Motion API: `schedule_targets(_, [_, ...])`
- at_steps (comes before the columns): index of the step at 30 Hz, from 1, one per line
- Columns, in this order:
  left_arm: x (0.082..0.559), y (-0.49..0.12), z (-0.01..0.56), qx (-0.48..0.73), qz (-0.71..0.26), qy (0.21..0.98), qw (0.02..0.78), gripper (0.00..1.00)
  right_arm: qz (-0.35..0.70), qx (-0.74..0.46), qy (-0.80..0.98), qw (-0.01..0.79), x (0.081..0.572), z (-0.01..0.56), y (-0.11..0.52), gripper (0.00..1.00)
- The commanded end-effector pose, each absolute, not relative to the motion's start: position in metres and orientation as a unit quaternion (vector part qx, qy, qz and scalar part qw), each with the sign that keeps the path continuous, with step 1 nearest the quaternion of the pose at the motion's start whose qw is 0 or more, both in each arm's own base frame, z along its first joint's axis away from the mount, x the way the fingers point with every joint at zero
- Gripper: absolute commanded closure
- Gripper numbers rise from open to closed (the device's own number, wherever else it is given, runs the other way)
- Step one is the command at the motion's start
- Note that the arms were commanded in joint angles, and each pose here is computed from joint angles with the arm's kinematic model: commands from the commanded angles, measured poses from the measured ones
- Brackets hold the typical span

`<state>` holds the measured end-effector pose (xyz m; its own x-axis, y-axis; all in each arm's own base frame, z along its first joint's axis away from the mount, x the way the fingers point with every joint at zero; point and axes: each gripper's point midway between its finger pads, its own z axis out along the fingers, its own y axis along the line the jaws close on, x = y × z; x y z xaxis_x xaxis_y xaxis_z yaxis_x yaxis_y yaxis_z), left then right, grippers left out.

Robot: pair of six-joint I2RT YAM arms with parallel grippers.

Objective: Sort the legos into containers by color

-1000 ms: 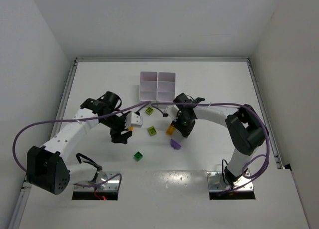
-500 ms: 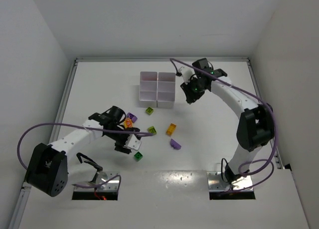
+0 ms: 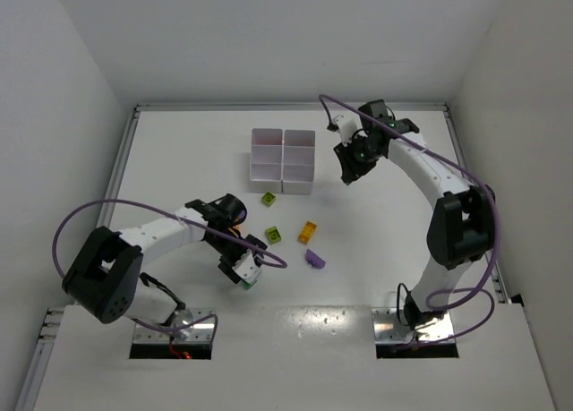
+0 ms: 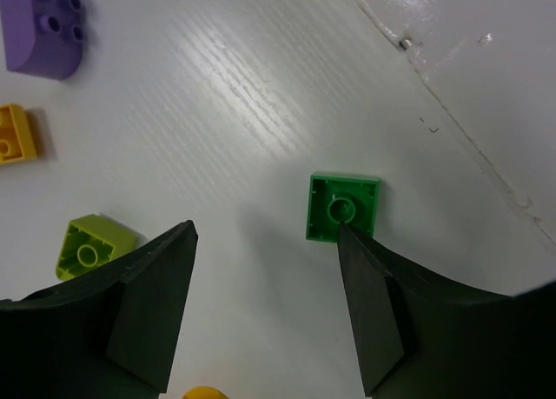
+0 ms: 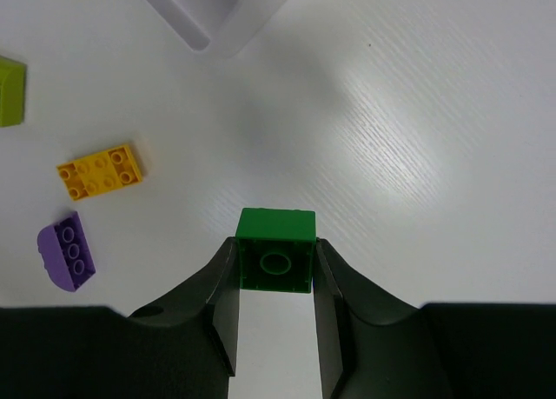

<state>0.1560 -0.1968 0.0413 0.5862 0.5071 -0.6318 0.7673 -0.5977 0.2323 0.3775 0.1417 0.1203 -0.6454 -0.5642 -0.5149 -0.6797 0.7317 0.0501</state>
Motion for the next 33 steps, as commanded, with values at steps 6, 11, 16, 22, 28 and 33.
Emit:
schedule_targets(6, [0.134,-0.204,0.047,0.871,-0.304,0.31,0.23,0.28,0.125,-0.327,0.9,0.258,0.381,0.134,0.13,0.99])
schedule_targets(11, [0.12,-0.193,0.044,0.871,-0.319,0.314,0.202,0.28,0.123,-0.323,0.902,0.259,0.38,0.134,0.126,0.99])
schedule_targets(16, [0.115,-0.184,0.039,0.874,-0.316,0.322,0.18,0.32,0.122,-0.319,0.903,0.259,0.381,0.132,0.122,0.99])
schedule_targets(22, [0.122,-0.186,0.03,0.874,-0.296,0.342,0.178,0.32,0.122,-0.319,0.903,0.259,0.381,0.132,0.122,0.99])
schedule_targets(28, [0.125,-0.19,0.019,0.877,-0.288,0.349,0.162,0.32,0.123,-0.319,0.905,0.255,0.379,0.128,0.122,0.99])
schedule_targets(33, [0.13,-0.19,0.012,0.879,-0.279,0.356,0.15,0.43,0.124,-0.318,0.907,0.246,0.375,0.125,0.121,0.99])
